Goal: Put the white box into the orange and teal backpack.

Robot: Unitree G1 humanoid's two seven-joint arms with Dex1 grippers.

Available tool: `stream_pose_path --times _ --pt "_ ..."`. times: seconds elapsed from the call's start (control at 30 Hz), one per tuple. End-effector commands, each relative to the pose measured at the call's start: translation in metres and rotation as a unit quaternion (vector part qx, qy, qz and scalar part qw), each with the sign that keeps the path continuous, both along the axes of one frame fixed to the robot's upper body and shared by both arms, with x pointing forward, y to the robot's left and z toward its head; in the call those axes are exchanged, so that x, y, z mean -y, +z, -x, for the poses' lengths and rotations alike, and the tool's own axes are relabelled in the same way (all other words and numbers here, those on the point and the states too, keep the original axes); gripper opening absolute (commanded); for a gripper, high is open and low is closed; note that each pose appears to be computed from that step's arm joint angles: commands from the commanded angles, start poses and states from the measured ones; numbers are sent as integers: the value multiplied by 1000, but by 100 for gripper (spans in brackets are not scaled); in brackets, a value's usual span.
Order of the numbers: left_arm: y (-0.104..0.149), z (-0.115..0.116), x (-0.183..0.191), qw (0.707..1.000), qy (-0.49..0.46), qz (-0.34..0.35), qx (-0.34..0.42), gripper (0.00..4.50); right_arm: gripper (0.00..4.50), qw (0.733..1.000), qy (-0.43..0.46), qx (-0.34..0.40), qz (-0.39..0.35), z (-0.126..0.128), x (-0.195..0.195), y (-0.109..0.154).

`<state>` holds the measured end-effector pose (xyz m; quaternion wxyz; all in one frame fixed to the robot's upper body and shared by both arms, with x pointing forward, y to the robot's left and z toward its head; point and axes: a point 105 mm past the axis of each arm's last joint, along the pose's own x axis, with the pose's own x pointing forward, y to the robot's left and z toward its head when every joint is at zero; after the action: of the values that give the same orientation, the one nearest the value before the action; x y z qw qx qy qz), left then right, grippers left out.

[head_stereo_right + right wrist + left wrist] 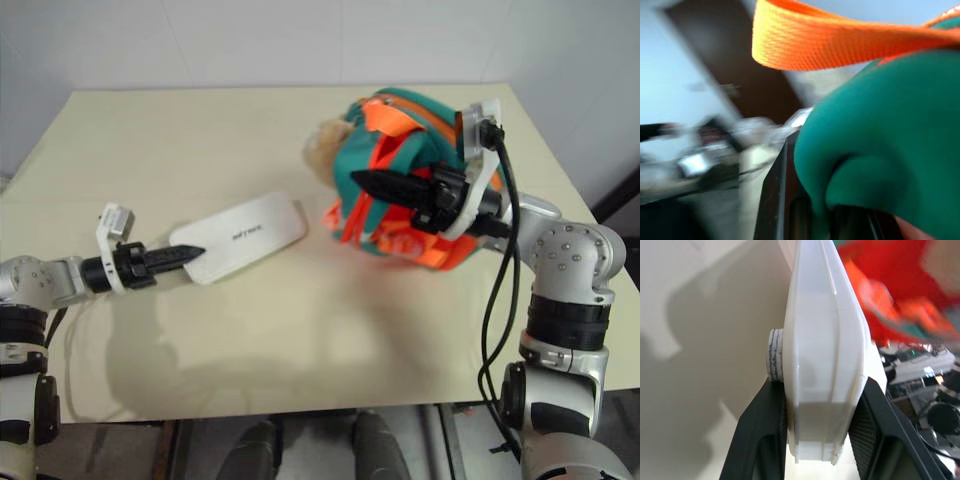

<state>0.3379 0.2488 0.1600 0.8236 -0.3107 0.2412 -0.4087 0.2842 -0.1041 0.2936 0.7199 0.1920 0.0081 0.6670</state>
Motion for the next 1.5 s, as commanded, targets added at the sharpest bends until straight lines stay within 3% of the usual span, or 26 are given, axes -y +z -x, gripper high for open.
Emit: stream_pose_path --times 0.03,0.2,0.4,0.83,1.13,1.33,1.5 --pt "17 3 -12 999 3 3 41 127 7 996 88 24 -23 42 0 26" --pt "18 14 -23 998 0 4 61 127 7 991 123 -40 20 68 11 10" --pt "31 27 -18 992 -27 17 121 127 7 989 63 -98 86 58 36 -18" --pt "97 78 5 959 -115 37 258 127 7 988 55 -85 119 43 43 -37" --pt "131 95 11 942 -128 70 302 127 7 987 63 -82 123 36 38 -44" --pt "128 103 27 940 -173 61 287 127 7 987 67 -79 124 33 35 -45" --pt "114 92 26 943 -169 10 288 127 7 987 67 -74 124 32 32 -45"
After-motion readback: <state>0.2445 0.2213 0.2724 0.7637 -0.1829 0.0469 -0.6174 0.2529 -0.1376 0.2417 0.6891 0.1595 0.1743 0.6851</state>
